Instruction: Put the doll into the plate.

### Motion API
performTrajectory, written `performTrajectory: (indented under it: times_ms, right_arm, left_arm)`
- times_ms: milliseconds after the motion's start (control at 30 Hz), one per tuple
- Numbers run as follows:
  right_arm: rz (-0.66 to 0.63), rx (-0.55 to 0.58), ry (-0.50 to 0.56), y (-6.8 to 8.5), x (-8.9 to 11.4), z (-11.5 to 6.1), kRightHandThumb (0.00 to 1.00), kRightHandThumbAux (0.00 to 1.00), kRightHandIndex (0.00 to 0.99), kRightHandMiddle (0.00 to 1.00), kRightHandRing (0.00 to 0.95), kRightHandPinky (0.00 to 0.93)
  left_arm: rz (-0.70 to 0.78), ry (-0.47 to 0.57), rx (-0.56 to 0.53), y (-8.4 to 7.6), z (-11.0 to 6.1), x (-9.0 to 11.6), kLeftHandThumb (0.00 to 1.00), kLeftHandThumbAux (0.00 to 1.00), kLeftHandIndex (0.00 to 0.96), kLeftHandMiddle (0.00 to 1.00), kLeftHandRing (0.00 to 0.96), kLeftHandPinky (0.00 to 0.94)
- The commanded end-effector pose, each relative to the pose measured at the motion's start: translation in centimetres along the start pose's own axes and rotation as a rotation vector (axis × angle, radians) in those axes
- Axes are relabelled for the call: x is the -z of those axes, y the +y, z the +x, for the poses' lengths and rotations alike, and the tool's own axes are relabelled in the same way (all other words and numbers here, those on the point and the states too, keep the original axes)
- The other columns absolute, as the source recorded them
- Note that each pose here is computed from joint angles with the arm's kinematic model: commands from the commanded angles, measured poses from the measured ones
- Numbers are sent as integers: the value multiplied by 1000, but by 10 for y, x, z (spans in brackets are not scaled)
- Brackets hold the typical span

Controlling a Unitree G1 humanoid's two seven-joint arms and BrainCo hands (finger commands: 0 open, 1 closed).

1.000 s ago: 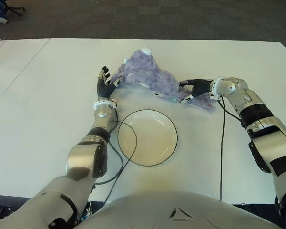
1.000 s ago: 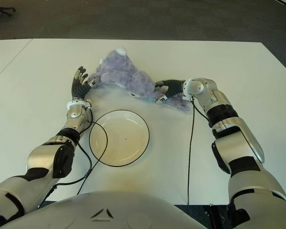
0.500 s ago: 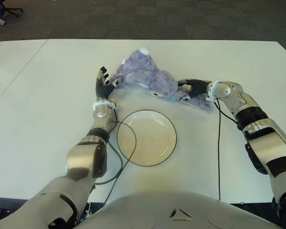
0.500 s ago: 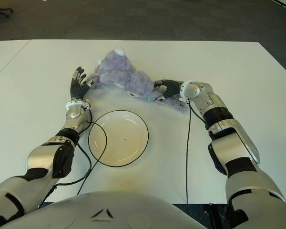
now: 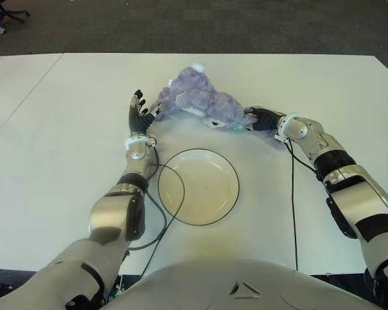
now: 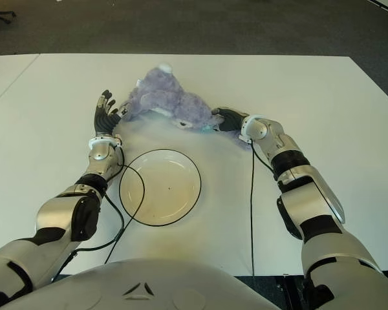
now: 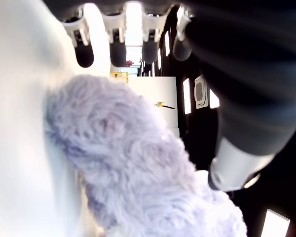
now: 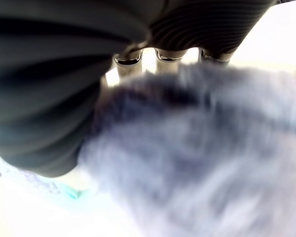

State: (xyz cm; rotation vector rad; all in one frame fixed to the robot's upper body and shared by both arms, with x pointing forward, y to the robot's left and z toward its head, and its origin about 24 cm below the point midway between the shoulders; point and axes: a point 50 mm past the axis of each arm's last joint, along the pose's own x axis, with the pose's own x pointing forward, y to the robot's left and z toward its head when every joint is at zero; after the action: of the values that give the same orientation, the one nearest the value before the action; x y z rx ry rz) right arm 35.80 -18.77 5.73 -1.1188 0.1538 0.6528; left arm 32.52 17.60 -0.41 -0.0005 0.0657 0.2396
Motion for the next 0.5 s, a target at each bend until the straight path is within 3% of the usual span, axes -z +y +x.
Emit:
performTrajectory:
  times_ms: [33, 200, 500]
  right_arm:
    - [102, -108, 133, 63, 31, -6, 694, 717, 432, 675, 685, 731]
    - [105, -17, 82, 70, 22, -1, 698, 716, 435, 740, 753, 810]
    - [75, 111, 36, 72, 6, 12, 701, 717, 439, 789, 799, 829]
  left_arm:
    - [30, 345, 1, 4, -56, 77, 69, 763, 45, 81, 89, 121]
    - [17, 338, -5, 5, -56, 77, 79, 763, 53, 86, 94, 120]
    - [18, 345, -4, 5, -56, 77, 91, 760, 63, 91, 99, 120]
